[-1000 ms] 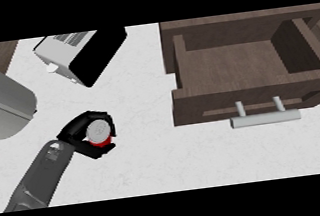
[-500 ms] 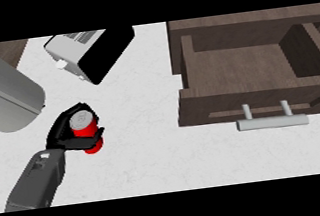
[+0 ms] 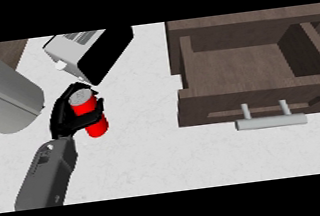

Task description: Pick up the can, place it into the drawer and close the drawer

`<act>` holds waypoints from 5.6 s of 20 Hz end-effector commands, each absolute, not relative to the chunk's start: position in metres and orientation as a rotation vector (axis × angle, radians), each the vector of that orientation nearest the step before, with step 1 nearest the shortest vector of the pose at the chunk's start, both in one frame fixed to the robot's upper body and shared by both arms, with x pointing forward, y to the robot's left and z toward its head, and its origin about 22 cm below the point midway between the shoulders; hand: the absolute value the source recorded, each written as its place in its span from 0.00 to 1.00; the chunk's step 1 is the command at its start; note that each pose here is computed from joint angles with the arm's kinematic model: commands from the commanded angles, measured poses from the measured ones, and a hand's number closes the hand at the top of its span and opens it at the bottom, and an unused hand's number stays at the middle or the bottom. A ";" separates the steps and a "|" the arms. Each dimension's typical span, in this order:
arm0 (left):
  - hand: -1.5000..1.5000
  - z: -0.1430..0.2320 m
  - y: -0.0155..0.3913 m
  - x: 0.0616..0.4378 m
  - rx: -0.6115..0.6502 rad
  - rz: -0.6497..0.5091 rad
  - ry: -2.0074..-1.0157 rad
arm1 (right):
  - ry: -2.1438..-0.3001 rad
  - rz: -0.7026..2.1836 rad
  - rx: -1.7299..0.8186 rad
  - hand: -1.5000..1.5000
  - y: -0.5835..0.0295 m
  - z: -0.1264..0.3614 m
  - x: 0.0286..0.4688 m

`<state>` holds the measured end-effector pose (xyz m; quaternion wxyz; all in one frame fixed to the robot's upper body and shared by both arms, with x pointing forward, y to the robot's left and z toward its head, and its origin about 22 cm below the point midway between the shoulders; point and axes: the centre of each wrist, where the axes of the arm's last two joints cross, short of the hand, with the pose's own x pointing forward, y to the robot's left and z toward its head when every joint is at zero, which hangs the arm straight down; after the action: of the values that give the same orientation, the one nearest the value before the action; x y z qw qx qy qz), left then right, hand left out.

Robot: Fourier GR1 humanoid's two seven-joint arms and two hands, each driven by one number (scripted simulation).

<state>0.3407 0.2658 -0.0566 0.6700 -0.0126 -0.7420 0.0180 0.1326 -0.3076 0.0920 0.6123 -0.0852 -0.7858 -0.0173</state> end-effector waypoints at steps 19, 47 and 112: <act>1.00 0.166 0.092 0.364 -0.036 -0.134 -1.803 | -1.822 -0.035 -0.207 0.00 -0.300 0.102 0.150; 1.00 0.250 -0.018 0.416 0.033 -0.237 -1.769 | -1.830 -0.026 -0.188 0.00 -0.305 0.089 0.160; 0.00 0.176 -0.012 0.425 0.242 -0.024 -1.810 | -1.976 0.638 -0.674 0.00 -0.274 0.153 0.193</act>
<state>0.4232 -0.0137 0.1755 0.6166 0.1015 -0.7804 -0.0217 0.1895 -0.2768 0.1521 0.4771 -0.2303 -0.8187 0.2215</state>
